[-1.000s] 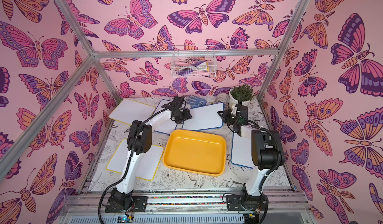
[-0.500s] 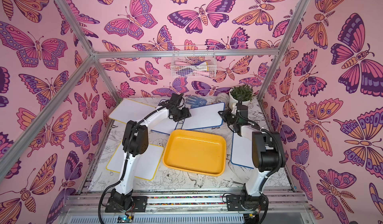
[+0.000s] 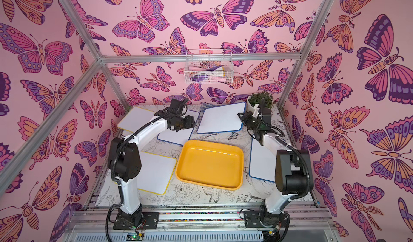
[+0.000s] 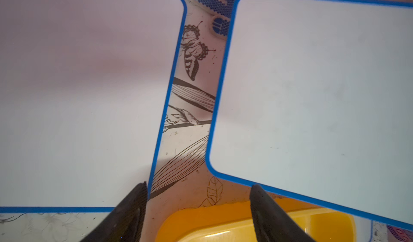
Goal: Put the whiteboard into the storage box
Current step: Move the storage box to the center of the board.
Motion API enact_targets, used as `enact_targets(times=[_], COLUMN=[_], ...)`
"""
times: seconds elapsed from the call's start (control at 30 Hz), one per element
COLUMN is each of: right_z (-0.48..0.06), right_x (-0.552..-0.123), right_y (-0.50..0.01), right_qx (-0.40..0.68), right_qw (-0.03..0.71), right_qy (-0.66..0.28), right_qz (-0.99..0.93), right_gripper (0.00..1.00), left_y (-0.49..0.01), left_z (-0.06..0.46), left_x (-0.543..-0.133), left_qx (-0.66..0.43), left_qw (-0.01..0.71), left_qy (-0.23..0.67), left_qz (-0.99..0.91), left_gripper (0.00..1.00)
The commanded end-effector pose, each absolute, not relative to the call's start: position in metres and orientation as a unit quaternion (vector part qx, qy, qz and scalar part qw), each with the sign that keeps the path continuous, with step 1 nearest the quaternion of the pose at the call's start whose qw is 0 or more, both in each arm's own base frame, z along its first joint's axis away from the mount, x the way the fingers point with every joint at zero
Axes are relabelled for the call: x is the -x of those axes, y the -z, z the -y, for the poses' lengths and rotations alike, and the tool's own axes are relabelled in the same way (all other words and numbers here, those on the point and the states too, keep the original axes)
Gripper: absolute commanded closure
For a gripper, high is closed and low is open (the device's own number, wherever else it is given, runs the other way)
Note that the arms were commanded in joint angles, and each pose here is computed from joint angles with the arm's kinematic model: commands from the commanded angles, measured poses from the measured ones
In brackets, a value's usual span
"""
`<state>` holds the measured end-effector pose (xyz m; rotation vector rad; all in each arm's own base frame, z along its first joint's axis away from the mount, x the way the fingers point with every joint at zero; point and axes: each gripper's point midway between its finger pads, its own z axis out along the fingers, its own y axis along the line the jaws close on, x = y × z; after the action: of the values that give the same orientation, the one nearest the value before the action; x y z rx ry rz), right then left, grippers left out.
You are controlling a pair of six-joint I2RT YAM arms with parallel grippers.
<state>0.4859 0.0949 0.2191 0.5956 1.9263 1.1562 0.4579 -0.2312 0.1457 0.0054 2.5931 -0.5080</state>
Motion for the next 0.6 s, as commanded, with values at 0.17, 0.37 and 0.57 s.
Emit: enact_targets(times=[0.17,0.37,0.57], right_z=[-0.091,-0.086,-0.081], right_x=[-0.459,-0.428,-0.397], right_y=[-0.306,-0.32,-0.329], right_qx=[-0.173,-0.164,-0.162], right_qw=[0.482,0.494,0.506], right_qy=[-0.446,-0.418,-0.406], right_qz=[-0.734,-0.745,-0.743], right_gripper=[1.0,1.0,1.0], left_y=[-0.139,-0.129,-0.114], left_z=[0.195,0.197,0.2], left_x=[-0.414,-0.385,-0.36], left_qx=[-0.023,-0.041,-0.058], left_qw=[0.247,0.236,0.224], left_qy=[0.125,0.126,0.119], left_qz=[-0.961,-0.963,-0.966], left_gripper=[0.3,0.35,0.37])
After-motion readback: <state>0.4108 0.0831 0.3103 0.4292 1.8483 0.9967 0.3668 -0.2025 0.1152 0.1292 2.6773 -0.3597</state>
